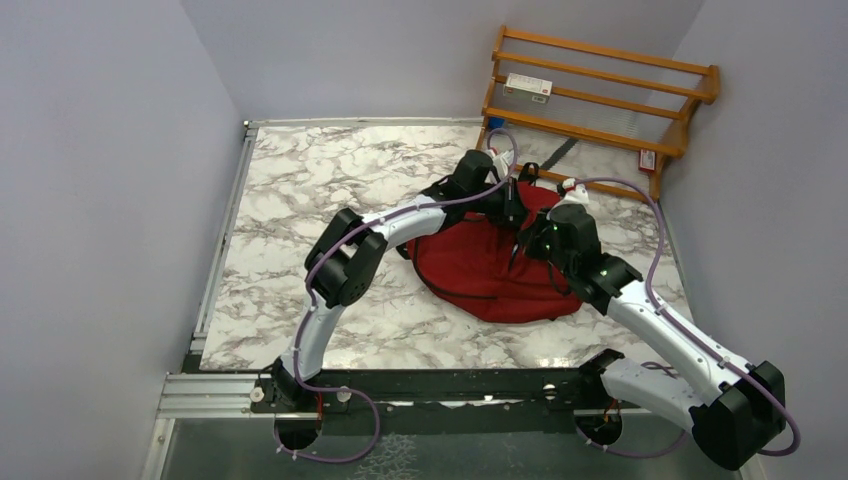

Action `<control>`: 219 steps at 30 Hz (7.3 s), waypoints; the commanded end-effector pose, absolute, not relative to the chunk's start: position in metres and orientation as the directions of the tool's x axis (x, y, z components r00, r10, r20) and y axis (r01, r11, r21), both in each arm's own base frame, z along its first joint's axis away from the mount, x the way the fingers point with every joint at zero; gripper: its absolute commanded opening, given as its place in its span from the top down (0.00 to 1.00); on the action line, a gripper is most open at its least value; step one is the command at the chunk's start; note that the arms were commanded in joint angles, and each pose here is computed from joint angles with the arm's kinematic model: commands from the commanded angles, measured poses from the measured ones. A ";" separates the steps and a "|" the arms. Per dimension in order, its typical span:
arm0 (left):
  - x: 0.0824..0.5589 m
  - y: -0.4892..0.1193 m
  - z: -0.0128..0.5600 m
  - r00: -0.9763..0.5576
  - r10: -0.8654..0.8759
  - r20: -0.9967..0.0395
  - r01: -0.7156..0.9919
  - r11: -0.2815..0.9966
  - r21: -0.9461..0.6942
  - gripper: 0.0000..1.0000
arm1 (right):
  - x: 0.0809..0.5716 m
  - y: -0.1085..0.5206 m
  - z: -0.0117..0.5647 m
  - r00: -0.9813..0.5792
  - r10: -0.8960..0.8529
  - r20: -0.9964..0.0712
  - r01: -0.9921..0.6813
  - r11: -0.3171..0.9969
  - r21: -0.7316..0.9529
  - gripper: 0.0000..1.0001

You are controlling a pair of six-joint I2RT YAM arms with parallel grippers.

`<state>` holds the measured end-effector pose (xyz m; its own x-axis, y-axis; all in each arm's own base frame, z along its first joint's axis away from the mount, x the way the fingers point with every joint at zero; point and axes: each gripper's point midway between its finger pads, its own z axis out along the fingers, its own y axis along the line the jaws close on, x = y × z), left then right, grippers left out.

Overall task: Pack the student bag
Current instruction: Place the stationery in the student bag, then adjust the student bag at the center of the board, then zip the student bag at the center of the board.

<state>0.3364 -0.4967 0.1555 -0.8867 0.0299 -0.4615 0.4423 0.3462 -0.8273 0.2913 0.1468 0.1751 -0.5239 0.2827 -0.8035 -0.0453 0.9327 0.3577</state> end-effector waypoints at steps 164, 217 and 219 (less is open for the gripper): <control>0.402 -0.200 0.099 -0.788 -0.085 -0.610 0.211 0.893 -0.397 0.91 | 0.391 0.045 0.069 -0.749 0.440 -0.495 0.227 0.873 0.432 0.61; 0.169 -0.372 0.062 -0.627 0.374 -0.683 0.767 0.446 -0.461 0.76 | 0.307 0.108 0.042 -0.793 0.388 -0.470 0.160 0.877 0.453 0.73; 0.163 -0.365 0.045 -0.644 0.406 -0.648 0.755 0.471 -0.456 0.76 | 0.307 0.106 0.042 -0.792 0.385 -0.474 0.162 0.881 0.445 0.71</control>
